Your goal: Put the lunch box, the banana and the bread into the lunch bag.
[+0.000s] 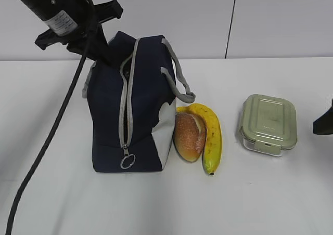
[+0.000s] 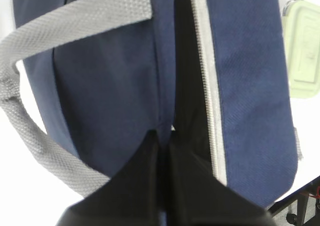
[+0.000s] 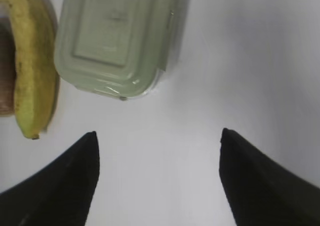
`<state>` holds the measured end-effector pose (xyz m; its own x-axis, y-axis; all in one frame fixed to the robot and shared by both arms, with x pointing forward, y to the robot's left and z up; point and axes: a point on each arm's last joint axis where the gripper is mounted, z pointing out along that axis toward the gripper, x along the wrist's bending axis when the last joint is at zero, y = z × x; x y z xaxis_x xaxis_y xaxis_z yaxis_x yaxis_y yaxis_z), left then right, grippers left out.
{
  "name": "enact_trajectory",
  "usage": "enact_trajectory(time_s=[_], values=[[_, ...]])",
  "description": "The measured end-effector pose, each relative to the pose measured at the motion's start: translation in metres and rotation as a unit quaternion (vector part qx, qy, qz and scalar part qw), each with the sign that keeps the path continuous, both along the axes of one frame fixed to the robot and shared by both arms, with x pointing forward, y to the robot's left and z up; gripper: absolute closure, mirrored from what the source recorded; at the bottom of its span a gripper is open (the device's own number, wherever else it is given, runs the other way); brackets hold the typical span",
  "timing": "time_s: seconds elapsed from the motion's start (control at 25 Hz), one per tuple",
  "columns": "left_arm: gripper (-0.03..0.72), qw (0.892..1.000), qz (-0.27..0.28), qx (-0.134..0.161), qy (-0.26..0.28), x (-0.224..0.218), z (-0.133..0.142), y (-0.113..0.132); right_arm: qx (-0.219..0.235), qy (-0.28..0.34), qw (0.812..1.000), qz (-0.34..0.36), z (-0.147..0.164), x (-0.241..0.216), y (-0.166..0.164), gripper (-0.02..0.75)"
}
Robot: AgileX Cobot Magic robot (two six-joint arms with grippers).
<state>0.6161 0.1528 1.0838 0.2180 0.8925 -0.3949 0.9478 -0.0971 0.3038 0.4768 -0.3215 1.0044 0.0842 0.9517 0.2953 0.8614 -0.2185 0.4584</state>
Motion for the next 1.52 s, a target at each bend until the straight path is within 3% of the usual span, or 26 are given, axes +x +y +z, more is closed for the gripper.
enact_trajectory(time_s=[0.36,0.52,1.2,1.52], values=[[0.685,1.0,0.0,0.0,0.0,0.0,0.0,0.0,0.068,0.049,0.996,-0.012,-0.028,0.058,-0.027,0.169],[0.685,1.0,0.0,0.0,0.0,0.0,0.0,0.0,0.072,0.055,0.996,-0.009,-0.033,0.072,-0.032,0.169],[0.685,1.0,0.0,0.0,0.0,0.0,0.0,0.0,0.086,0.053,0.995,-0.007,-0.032,0.076,-0.031,0.169],[0.685,1.0,0.0,0.0,-0.001,0.0,0.0,0.0,0.151,0.087,0.985,0.013,-0.068,0.092,-0.027,0.169]])
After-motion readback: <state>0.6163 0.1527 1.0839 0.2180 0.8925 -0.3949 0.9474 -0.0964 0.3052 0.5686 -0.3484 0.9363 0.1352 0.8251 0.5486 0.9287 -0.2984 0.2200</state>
